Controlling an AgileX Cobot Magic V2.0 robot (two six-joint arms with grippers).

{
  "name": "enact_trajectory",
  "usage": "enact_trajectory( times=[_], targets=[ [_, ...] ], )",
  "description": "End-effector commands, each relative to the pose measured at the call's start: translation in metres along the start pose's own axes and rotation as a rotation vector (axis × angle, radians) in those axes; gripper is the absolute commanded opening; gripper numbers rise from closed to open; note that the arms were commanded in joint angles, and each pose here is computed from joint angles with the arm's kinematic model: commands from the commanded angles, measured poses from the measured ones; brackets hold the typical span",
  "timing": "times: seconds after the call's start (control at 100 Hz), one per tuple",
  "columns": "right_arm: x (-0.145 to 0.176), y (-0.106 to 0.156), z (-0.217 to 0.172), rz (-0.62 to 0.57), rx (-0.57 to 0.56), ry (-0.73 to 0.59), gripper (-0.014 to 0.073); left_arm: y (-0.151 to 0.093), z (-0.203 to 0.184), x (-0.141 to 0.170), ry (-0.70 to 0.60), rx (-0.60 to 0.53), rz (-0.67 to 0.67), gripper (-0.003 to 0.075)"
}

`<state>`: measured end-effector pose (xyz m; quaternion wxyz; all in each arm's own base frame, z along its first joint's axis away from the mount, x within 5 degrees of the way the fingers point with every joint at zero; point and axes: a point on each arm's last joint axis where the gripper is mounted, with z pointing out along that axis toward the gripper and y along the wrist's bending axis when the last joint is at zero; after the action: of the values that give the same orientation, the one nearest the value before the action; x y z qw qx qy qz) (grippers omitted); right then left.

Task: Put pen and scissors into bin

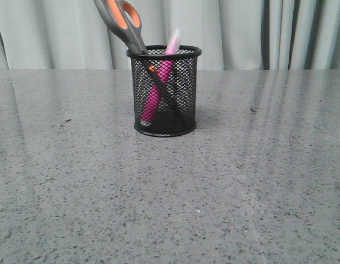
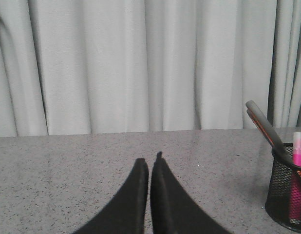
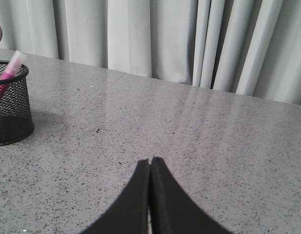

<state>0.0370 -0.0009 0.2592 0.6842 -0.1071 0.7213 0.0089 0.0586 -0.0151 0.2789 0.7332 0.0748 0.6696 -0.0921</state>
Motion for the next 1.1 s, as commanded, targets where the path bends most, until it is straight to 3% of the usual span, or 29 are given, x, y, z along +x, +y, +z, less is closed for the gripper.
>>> enact_trajectory(
  times=[0.0, 0.2, 0.49, 1.089],
  targets=[
    [-0.014, -0.001, -0.006, -0.016, 0.008, -0.108, -0.0065, 0.003, 0.0, -0.012, -0.078, -0.037, 0.037, -0.002],
    [-0.014, -0.001, -0.006, -0.016, 0.008, -0.108, -0.0065, 0.01, -0.003, 0.013, -0.064, -0.151, -0.027, -0.002],
    [-0.014, -0.001, -0.006, -0.016, 0.008, -0.108, -0.0065, 0.013, -0.014, 0.069, -0.043, -0.204, -0.05, -0.002],
    [-0.014, -0.001, -0.006, -0.016, 0.008, -0.108, -0.0065, 0.013, -0.014, 0.074, 0.002, -0.209, -0.077, -0.002]
  ],
)
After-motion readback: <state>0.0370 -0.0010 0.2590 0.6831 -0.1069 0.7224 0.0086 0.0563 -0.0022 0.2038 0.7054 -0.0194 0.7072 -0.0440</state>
